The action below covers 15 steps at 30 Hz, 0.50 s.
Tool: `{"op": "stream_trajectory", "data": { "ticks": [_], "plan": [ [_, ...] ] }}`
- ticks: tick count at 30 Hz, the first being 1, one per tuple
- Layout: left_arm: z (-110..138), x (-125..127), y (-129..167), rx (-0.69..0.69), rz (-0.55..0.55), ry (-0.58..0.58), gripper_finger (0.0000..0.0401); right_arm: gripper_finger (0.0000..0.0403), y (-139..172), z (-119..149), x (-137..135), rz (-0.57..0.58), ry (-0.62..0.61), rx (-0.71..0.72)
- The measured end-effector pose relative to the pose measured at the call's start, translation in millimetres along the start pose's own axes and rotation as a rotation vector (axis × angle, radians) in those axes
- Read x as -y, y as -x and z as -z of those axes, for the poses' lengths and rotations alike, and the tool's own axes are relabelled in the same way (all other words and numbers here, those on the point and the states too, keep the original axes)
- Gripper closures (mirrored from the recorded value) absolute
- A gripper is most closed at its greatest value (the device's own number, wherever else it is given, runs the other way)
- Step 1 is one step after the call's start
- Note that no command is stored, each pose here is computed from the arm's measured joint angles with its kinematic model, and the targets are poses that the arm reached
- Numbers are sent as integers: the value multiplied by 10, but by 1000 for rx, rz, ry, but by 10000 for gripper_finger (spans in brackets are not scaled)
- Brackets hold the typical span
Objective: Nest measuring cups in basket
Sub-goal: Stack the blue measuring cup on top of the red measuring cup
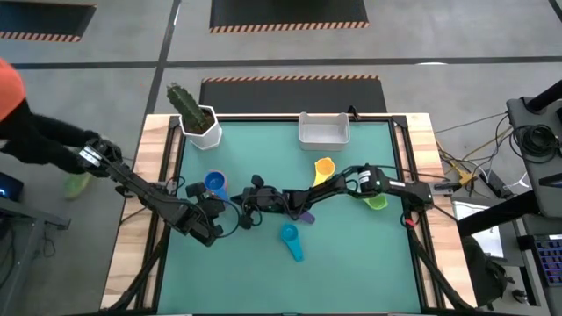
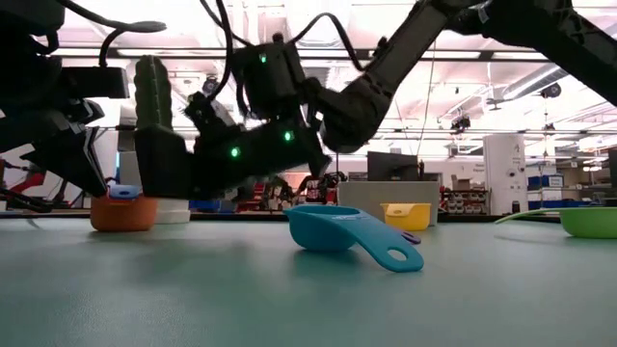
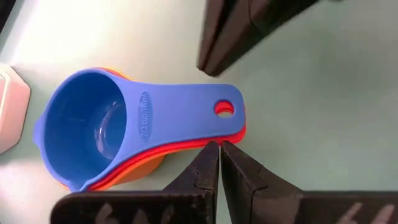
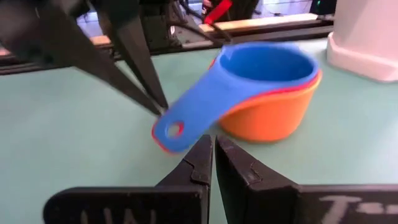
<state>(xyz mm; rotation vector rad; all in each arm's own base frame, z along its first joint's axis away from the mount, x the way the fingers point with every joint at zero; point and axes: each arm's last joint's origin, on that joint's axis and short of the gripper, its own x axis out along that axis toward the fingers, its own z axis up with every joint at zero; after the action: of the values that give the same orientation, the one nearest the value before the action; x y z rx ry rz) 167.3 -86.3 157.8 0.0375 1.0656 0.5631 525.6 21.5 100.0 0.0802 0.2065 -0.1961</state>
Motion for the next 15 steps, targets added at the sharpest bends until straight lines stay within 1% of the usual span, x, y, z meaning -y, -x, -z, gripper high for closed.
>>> {"op": "stream_trajectory", "data": {
  "ticks": [3, 9, 15],
  "plan": [
    [-1, 1, 0, 0, 1, 2, 401, 394, -14, 78, 0, -1, 1, -17],
    [0, 0, 0, 0, -1, 4, 401, 394, -11, 41, -7, -5, -19, 11],
    [0, -1, 0, 0, -1, 0, 401, 394, -4, 38, -40, -20, -9, 16]
  ]
}}
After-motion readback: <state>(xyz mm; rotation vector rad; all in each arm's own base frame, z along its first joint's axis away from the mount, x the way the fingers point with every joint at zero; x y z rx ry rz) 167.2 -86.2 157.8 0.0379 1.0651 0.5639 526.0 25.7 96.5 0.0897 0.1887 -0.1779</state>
